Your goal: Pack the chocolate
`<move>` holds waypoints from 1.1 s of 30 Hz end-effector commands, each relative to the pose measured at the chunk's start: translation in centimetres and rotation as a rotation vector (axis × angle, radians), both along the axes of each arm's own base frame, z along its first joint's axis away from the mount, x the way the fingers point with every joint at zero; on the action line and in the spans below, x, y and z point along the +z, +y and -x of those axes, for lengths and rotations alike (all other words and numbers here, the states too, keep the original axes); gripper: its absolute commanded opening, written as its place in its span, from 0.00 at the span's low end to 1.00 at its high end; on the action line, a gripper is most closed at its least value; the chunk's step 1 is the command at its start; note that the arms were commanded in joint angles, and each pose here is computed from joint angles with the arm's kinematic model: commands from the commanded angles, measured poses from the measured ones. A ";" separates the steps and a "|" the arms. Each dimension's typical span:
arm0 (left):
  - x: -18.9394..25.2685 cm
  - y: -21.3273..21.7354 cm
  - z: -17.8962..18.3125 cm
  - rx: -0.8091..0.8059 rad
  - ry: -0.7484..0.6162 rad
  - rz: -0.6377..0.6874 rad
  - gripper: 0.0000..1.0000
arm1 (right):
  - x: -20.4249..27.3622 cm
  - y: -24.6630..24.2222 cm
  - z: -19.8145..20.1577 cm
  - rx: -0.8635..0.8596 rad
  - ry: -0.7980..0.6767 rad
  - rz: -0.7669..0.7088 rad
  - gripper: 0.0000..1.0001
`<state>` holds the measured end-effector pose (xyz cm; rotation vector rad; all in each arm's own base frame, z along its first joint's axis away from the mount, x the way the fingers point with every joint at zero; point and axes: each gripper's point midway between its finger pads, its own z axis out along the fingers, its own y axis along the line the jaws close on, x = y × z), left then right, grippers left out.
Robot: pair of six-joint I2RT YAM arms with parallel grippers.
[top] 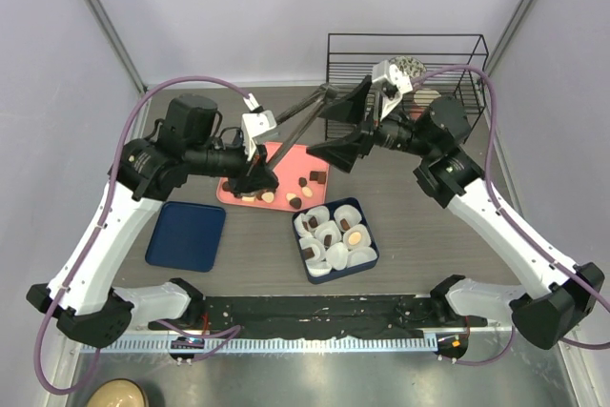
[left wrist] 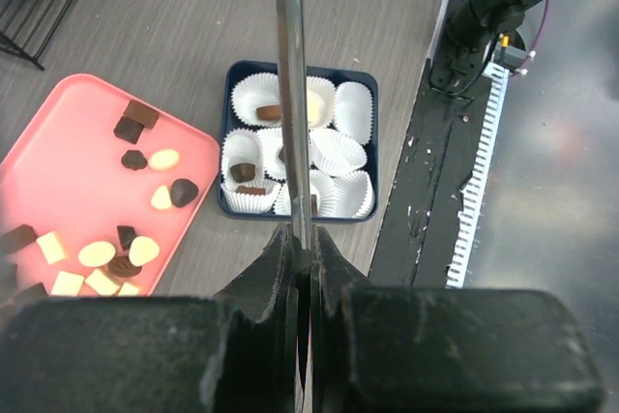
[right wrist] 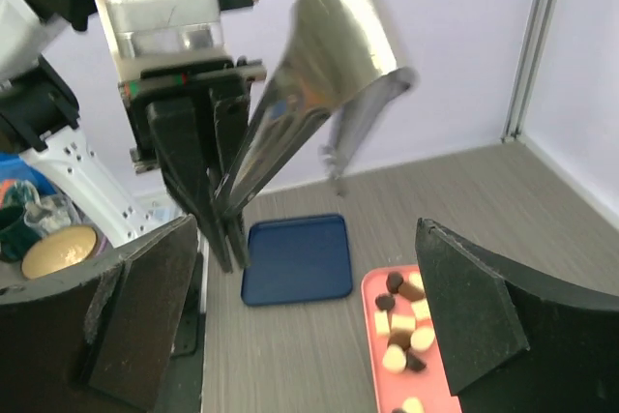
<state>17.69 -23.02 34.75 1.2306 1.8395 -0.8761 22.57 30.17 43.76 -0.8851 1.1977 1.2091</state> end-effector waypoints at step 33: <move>1.5 -0.5 -0.5 -0.008 -0.003 0.074 0.00 | 0.8 5.5 3.4 0.290 -0.074 0.028 0.93</move>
